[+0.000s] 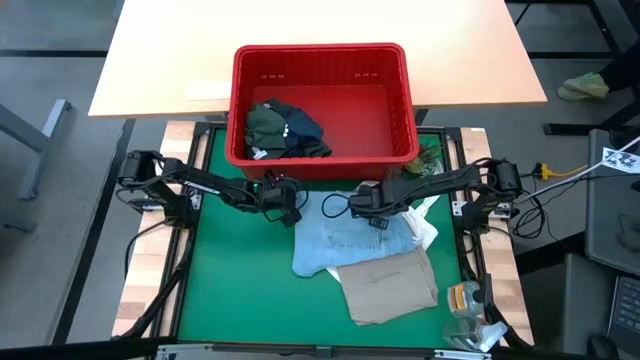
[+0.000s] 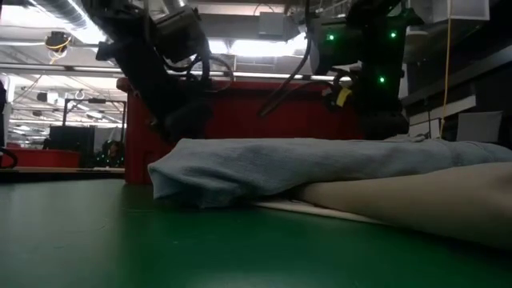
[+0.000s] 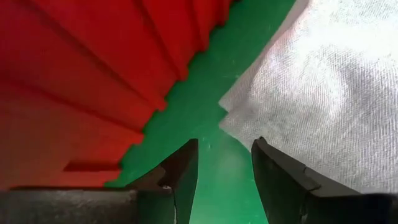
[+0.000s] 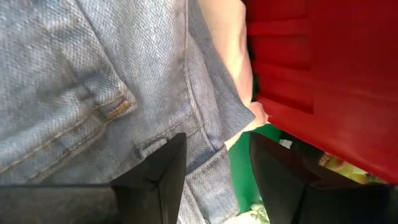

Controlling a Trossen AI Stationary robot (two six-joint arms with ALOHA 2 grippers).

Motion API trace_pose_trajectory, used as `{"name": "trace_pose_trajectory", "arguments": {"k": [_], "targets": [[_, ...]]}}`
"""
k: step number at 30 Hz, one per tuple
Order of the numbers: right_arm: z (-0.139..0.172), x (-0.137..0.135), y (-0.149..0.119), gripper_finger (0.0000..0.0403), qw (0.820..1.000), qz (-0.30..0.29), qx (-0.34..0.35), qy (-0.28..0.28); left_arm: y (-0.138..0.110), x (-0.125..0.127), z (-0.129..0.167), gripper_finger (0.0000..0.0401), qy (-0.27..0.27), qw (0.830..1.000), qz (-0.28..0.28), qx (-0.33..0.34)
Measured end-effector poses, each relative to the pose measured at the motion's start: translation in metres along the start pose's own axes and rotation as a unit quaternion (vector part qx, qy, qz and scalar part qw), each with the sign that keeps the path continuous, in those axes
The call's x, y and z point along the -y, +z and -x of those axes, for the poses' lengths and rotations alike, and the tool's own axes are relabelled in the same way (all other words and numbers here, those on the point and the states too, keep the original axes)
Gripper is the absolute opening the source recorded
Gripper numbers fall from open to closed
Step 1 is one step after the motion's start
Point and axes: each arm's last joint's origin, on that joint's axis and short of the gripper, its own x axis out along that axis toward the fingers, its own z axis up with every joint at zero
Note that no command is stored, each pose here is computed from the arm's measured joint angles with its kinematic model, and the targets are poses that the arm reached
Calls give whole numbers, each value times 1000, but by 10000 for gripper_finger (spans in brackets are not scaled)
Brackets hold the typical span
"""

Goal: Fold Laundry from Bin
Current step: Fold the light blue jeans

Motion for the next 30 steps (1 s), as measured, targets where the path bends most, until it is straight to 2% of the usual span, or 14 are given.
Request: {"name": "trace_pose_trajectory", "arguments": {"k": [3, 7, 9, 12, 15, 18, 20, 25, 30], "targets": [[11, 5, 2, 176, 1000, 11, -12, -4, 3, 1, 1, 144, -3, 1000, -2, 0], [33, 16, 6, 176, 1000, 13, -25, -6, 17, 5, 7, 144, -27, 999, -31, 11], [45, 20, 8, 176, 999, 13, -32, 12, 23, 7, 10, 144, -42, 998, -39, 16], [60, 23, 12, 176, 997, 5, -39, 72, 31, 10, 14, 144, -62, 997, -48, 22], [73, 17, 13, 176, 986, 7, -51, 161, 36, 13, 16, 144, -68, 995, -59, 29], [84, 2, 9, 176, 968, 28, -64, 239, 37, 14, 18, 144, -68, 994, -76, 34], [91, -11, 3, 176, 960, 50, -69, 267, 36, 14, 18, 144, -68, 994, -82, 34], [108, -42, -15, 176, 964, 62, -62, 252, 36, 14, 18, 144, -68, 993, -89, 35], [124, -69, -36, 177, 976, 37, -35, 210, 36, 14, 18, 144, -66, 990, -116, 37]]}}
